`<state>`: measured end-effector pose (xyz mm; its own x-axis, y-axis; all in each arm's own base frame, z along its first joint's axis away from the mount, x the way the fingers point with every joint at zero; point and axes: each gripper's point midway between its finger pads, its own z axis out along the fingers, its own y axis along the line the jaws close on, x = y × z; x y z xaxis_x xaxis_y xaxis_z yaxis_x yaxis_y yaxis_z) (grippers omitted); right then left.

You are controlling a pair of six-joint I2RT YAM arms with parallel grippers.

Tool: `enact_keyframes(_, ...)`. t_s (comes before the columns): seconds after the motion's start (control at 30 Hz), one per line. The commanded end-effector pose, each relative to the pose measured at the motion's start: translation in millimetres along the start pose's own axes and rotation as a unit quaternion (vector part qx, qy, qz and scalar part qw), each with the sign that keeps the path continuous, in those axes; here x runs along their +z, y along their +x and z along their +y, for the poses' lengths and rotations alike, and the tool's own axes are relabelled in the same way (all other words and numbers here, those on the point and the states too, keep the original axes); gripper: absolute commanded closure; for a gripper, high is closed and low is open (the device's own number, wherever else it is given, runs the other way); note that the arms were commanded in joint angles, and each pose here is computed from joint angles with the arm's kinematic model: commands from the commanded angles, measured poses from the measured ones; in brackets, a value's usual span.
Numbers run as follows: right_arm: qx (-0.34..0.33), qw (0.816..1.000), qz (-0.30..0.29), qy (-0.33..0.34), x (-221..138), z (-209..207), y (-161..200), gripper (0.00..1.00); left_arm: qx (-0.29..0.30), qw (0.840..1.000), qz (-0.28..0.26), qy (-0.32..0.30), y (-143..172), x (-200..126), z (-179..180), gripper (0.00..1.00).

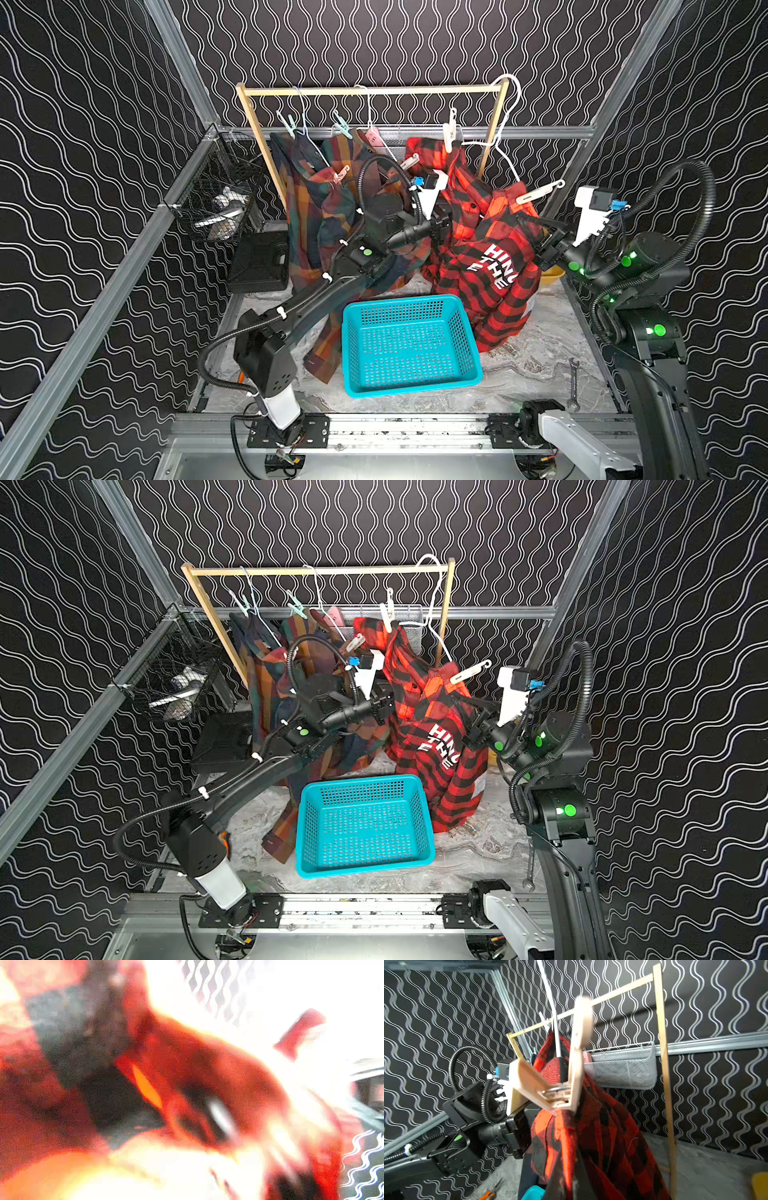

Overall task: Remove the clothespins securing long-sleeve shirts to the hanger
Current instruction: Place the long-sleeve shirt at the bin.

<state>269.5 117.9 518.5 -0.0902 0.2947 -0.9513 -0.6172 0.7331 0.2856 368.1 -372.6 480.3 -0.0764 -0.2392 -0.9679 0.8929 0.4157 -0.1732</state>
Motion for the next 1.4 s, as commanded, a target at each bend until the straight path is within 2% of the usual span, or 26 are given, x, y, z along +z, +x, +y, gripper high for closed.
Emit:
enact_keyframes(0.0,-0.021,0.994,-0.061,-0.086,3,35,-44,1.0,0.04,0.998,-0.041,0.032,-42,-21,-29,1.0)
enact_keyframes(0.2,-0.021,0.984,-0.083,-0.159,11,62,-82,1.0,0.065,0.994,-0.077,0.045,-91,-57,-64,1.0)
enact_keyframes(0.33,-0.015,0.978,-0.088,-0.188,16,73,-97,1.0,0.072,0.992,-0.085,0.051,-112,-73,-83,1.0)
enact_keyframes(0.57,0.008,0.968,-0.073,-0.241,36,92,-100,1.0,0.09,0.991,-0.086,0.038,-127,-108,-108,1.0)
enact_keyframes(0.7,0.016,0.959,-0.053,-0.278,58,113,-89,1.0,0.098,0.992,-0.084,-0.006,-124,-130,-103,1.0)
enact_keyframes(0.83,0.032,0.952,-0.02,-0.304,82,128,-65,1.0,0.087,0.994,-0.045,-0.051,-90,-141,-85,1.0)
enact_keyframes(0.93,0.061,0.95,-0.004,-0.308,94,121,-41,1.0,0.063,0.994,-0.01,-0.088,-50,-150,-67,1.0)
enact_keyframes(1.07,0.1,0.949,0.044,-0.295,105,105,16,1.0,0.037,0.987,0.037,-0.153,11,-171,-39,1.0)
enact_keyframes(1.17,0.121,0.952,0.074,-0.27,101,89,62,1.0,0.026,0.976,0.091,-0.197,60,-189,-21,1.0)
enact_keyframes(1.2,0.125,0.953,0.087,-0.262,97,85,77,1.0,0.023,0.971,0.109,-0.21,77,-196,-16,0.97)
enact_keyframes(1.27,0.129,0.953,0.11,-0.251,87,79,104,1.0,0.012,0.964,0.137,-0.228,101,-207,-10,0.77)
enact_keyframes(1.33,0.127,0.954,0.129,-0.24,77,73,126,1.0,0.006,0.959,0.155,-0.238,115,-219,-8,0.52)
enact_keyframes(1.37,0.132,0.954,0.141,-0.229,73,67,142,1.0,0.006,0.956,0.164,-0.245,121,-226,-8,0.46)
